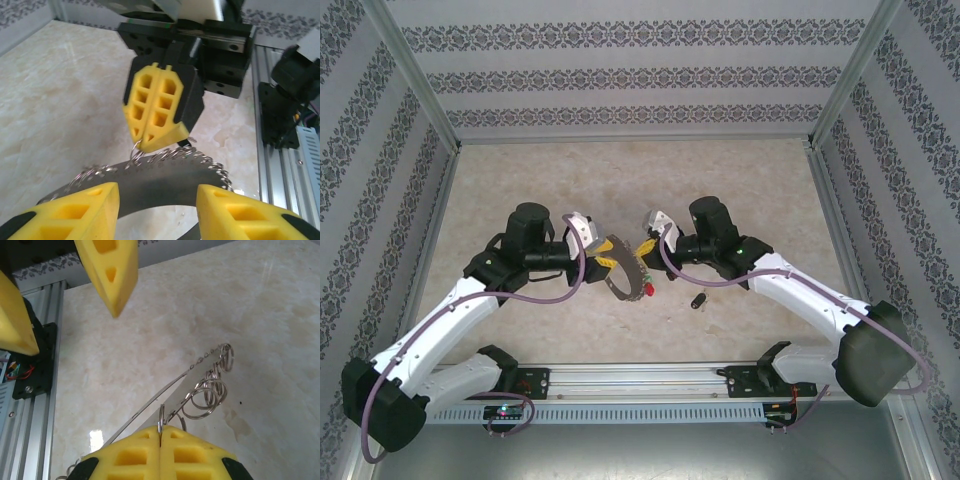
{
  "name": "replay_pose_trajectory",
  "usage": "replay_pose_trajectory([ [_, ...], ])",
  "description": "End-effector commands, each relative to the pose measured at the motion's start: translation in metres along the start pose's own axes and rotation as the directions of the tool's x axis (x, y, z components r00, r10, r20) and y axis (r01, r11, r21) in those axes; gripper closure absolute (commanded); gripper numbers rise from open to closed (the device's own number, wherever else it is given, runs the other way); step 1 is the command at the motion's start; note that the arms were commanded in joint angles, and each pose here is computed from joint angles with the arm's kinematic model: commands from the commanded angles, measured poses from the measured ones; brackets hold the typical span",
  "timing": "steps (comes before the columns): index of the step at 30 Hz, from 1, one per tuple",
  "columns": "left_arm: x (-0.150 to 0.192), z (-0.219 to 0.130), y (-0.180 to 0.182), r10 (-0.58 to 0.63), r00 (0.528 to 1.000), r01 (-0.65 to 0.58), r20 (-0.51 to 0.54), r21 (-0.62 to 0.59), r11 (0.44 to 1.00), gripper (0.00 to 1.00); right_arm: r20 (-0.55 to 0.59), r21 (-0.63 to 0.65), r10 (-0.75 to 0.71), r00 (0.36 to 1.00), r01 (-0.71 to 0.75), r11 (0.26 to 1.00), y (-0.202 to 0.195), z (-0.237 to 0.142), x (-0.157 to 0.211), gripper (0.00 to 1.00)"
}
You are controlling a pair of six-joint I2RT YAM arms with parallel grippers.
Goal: Put the keys on the keyring
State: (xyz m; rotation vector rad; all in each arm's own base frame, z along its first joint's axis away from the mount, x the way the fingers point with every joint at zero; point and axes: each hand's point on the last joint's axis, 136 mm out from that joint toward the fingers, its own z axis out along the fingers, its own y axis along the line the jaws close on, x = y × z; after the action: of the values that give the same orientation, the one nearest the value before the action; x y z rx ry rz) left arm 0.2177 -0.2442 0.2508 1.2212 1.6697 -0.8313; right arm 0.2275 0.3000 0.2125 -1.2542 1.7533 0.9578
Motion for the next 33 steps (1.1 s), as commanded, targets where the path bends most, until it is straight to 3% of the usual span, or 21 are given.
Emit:
replay_pose_trajectory([
  [1, -0.011, 0.001, -0.020, 0.118, 0.993, -0.120, 0.026, 0.101, 0.988, 0.56, 0.054, -0.065, -0.143, 0.988, 0.146, 0.987, 0.018, -0.001, -0.019, 1.00],
  [13, 0.002, 0.020, -0.017, 0.164, 0.986, -0.158, -0.041, 0.111, 0.981, 0.58, 0.042, -0.064, -0.171, 0.984, 0.173, 0.983, 0.020, -0.001, -0.017, 1.00],
  [15, 0.004, 0.020, -0.009, 0.150, 0.987, -0.147, -0.057, 0.063, 0.987, 0.59, 0.018, -0.015, -0.114, 0.993, 0.114, 0.993, 0.008, 0.001, -0.014, 1.00],
  [18, 0.012, 0.018, 0.007, 0.103, 0.992, -0.107, -0.076, -0.054, 0.993, 0.55, -0.030, 0.124, 0.084, 0.996, -0.080, 0.989, -0.027, 0.001, 0.000, 1.00],
  [22, 0.018, 0.013, 0.015, 0.026, 1.000, -0.025, 0.004, -0.161, 0.987, 0.51, -0.017, 0.268, 0.347, 0.938, -0.331, 0.905, -0.059, 0.001, 0.016, 1.00],
  [27, 0.045, 0.012, 0.020, -0.062, 0.998, 0.060, -0.002, -0.229, 0.971, 0.47, -0.031, 0.393, 0.651, 0.758, -0.590, 0.705, -0.080, 0.014, 0.049, 1.00],
  [30, 0.063, 0.016, 0.022, -0.111, 0.994, 0.102, -0.019, -0.256, 0.961, 0.46, 0.006, 0.448, 0.722, 0.691, -0.648, 0.616, -0.085, 0.028, 0.065, 1.00],
  [33, 0.075, 0.024, 0.019, -0.143, 0.989, 0.129, -0.040, -0.245, 0.961, 0.45, -0.005, 0.464, 0.748, 0.664, -0.661, 0.590, -0.081, 0.043, 0.076, 1.00],
])
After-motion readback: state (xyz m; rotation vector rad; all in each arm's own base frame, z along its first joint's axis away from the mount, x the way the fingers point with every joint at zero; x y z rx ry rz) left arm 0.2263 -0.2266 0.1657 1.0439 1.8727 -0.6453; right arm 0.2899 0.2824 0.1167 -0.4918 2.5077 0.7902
